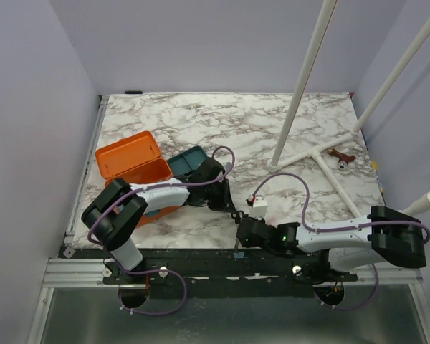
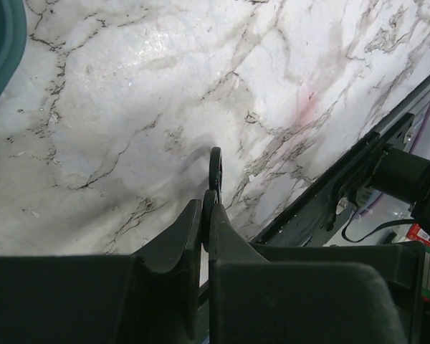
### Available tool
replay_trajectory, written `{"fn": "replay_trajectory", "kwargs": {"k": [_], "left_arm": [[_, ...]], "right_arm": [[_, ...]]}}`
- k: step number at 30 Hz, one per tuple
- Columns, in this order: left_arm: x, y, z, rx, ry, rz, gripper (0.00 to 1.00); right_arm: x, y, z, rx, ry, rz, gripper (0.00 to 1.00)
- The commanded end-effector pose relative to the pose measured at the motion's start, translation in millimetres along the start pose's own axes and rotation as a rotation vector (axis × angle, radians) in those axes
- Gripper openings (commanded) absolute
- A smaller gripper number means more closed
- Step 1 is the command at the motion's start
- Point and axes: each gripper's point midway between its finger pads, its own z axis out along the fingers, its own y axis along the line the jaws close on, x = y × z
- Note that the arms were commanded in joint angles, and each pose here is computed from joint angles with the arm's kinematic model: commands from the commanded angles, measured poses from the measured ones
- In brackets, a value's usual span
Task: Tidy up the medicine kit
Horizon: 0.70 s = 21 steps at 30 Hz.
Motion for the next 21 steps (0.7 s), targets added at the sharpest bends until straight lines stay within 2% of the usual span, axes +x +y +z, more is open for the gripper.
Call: {"fn": "replay_trajectory", "kwargs": {"k": [1, 3, 7, 9, 14, 21], "left_arm": [[-2.6, -13.4, -10.9, 0.040, -0.040, 0.061, 0.00], [-5.1, -17.1, -17.2, 0.043, -0.057, 0.075, 0.00], [-8.4, -25.5, -30.2, 0.058, -0.091, 0.097, 0.00], [-10.2, -31.2, -38.9, 0.071, -0.115, 0.109, 0.00], [-17.2, -40.4, -65.1, 0.066, -0.189, 0.141, 0.00], [-24.6, -50.1, -110.0, 0.065, -0.319, 0.164, 0.00]], "right_arm": [[3.5, -14.8, -5.9, 0.055, 0.017, -0.040, 0.02], [-3.9, -12.7, -11.5, 0.049, 0.001, -0.044, 0.09], [-24.1, -11.4, -27.9, 0.051, -0.043, -0.043, 0.31], [-34.4, -9.2, -37.5, 0.042, -0.065, -0.039, 0.37], [-60.0, -1.0, -62.3, 0.006, -0.113, -0.022, 0.44], [-90.7, 25.7, -88.0, -0.097, -0.169, -0.015, 0.47]]}}
